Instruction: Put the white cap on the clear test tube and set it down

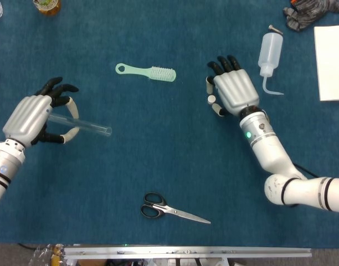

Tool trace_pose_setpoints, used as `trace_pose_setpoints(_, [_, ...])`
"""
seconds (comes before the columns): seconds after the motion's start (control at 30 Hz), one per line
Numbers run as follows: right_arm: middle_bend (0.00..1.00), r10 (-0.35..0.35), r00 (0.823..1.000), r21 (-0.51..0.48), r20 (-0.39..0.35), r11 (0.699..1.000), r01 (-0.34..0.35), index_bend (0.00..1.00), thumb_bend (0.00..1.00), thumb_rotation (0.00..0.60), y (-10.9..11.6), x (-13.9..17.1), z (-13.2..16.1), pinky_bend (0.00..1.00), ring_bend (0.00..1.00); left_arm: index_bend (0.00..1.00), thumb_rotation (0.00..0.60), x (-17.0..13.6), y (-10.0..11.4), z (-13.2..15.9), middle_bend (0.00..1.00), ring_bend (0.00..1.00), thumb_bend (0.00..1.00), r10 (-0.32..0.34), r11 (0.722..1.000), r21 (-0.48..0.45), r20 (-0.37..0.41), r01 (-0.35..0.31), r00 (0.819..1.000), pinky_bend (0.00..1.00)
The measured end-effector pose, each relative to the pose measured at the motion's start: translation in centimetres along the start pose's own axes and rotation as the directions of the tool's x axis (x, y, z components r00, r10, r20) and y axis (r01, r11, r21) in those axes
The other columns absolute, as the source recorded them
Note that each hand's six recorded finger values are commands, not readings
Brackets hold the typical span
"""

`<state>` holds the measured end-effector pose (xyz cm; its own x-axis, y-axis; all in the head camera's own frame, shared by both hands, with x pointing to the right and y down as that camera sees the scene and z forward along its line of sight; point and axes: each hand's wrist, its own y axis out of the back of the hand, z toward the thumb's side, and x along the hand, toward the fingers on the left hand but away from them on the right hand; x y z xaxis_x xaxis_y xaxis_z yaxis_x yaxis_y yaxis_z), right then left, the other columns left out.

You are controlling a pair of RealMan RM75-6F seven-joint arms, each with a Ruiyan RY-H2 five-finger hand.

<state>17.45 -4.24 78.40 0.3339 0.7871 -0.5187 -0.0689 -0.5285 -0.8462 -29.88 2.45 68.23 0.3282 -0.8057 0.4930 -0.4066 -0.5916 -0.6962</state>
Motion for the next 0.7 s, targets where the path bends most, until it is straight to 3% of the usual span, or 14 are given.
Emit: trace_pose_setpoints(0.7, [0.16,0.034,0.999,0.0,0.017,0.999,-0.034,0.48,0.25,0.6,-0.59,-0.52,0.23,0.01,0.0,0.59,0.598,0.03,0.09,-0.25,0.17,0.0,0.34,0.003,1.0,0.001,-0.006,-0.003,1.0,0.16])
